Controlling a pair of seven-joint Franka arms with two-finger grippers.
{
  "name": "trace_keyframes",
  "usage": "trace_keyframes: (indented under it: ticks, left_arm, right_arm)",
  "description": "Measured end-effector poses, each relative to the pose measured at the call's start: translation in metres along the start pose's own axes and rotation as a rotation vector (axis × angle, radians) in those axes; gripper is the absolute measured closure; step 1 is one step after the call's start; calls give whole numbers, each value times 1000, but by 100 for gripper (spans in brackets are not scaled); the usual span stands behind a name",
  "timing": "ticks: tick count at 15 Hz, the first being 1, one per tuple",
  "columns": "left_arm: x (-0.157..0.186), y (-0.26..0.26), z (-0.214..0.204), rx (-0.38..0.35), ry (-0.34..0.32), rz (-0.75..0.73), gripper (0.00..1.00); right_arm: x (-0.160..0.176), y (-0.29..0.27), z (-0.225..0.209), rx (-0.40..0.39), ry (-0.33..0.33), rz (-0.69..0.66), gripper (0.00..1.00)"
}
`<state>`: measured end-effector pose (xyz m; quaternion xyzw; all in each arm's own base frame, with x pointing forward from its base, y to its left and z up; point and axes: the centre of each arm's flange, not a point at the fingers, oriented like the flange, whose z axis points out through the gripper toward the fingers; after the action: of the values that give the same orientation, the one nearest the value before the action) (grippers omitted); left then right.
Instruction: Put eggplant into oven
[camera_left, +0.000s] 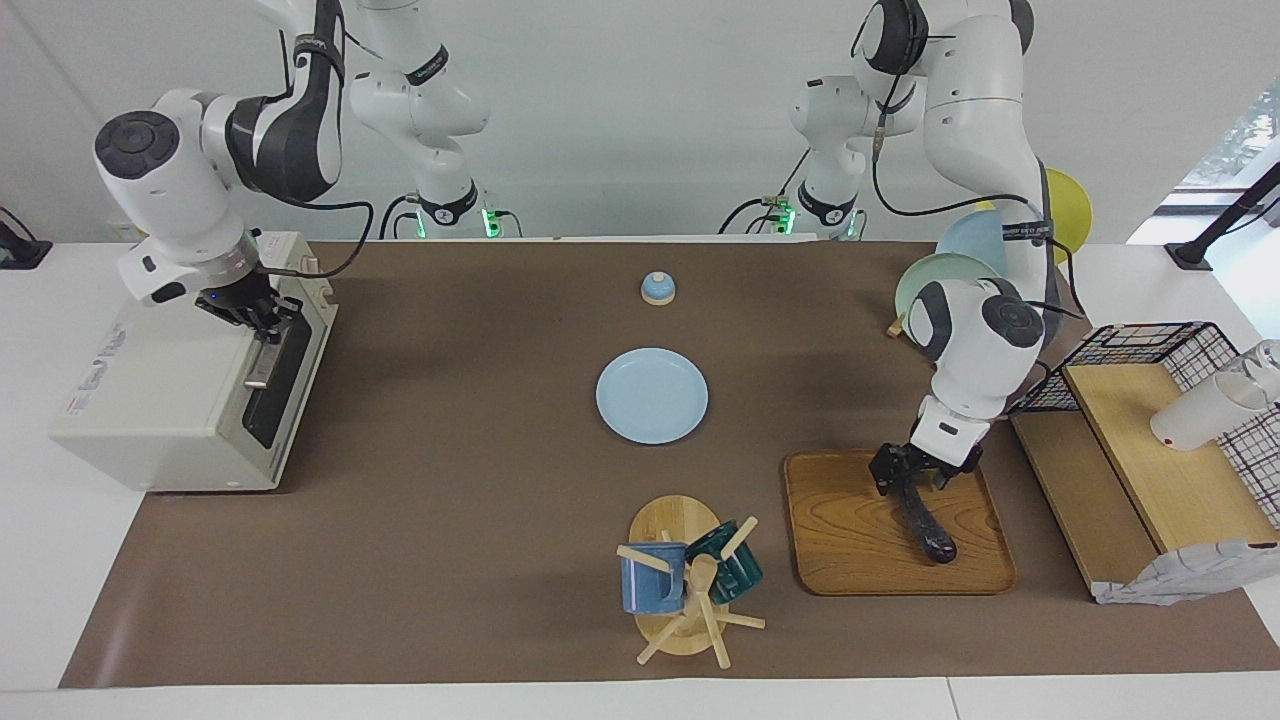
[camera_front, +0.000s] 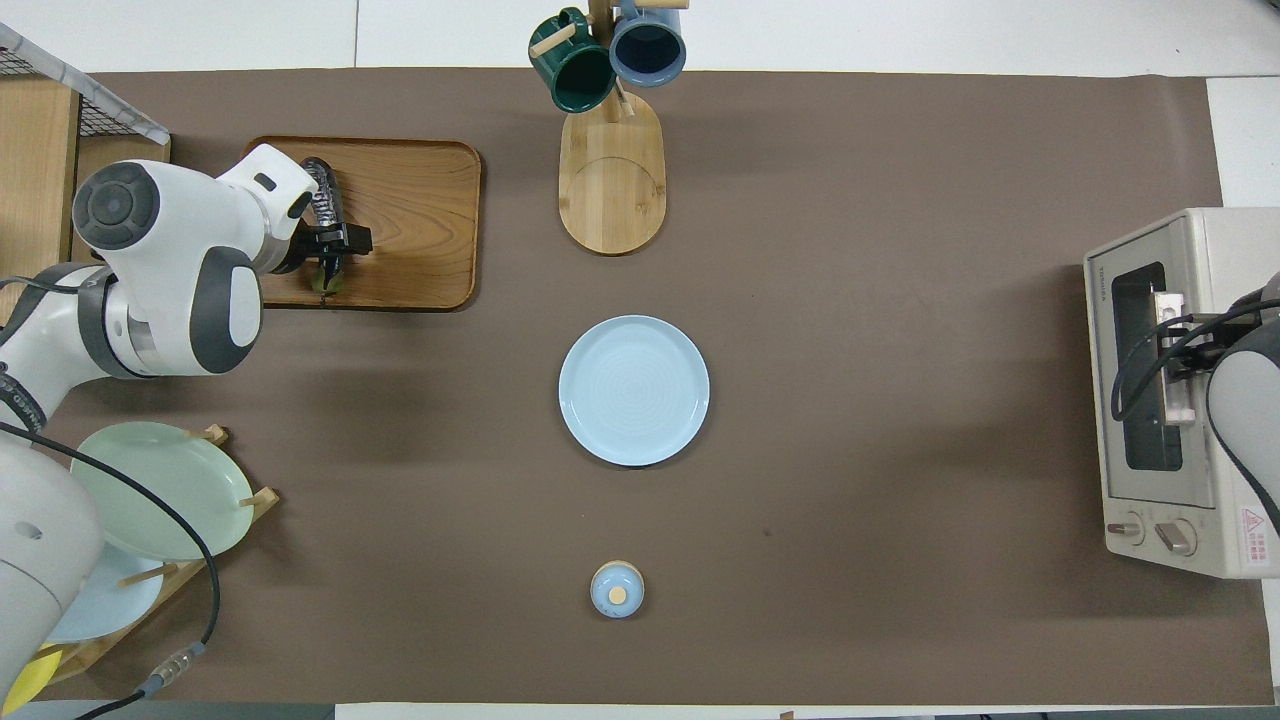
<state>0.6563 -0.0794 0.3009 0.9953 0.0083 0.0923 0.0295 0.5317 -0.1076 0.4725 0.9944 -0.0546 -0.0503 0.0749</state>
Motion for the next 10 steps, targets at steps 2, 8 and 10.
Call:
trace_keyframes:
  ticks: [2, 8, 10]
  left_arm:
    - [1, 1, -2, -1, 4, 2, 0]
    - [1, 4, -2, -1, 5, 26, 37]
    - [1, 4, -2, -1, 5, 26, 62]
  right_arm:
    - [-1, -3, 2, 0, 6, -5, 99]
    - [-10, -34, 7, 35, 53, -43, 99]
    - [-9, -49, 16, 91, 52, -37, 99]
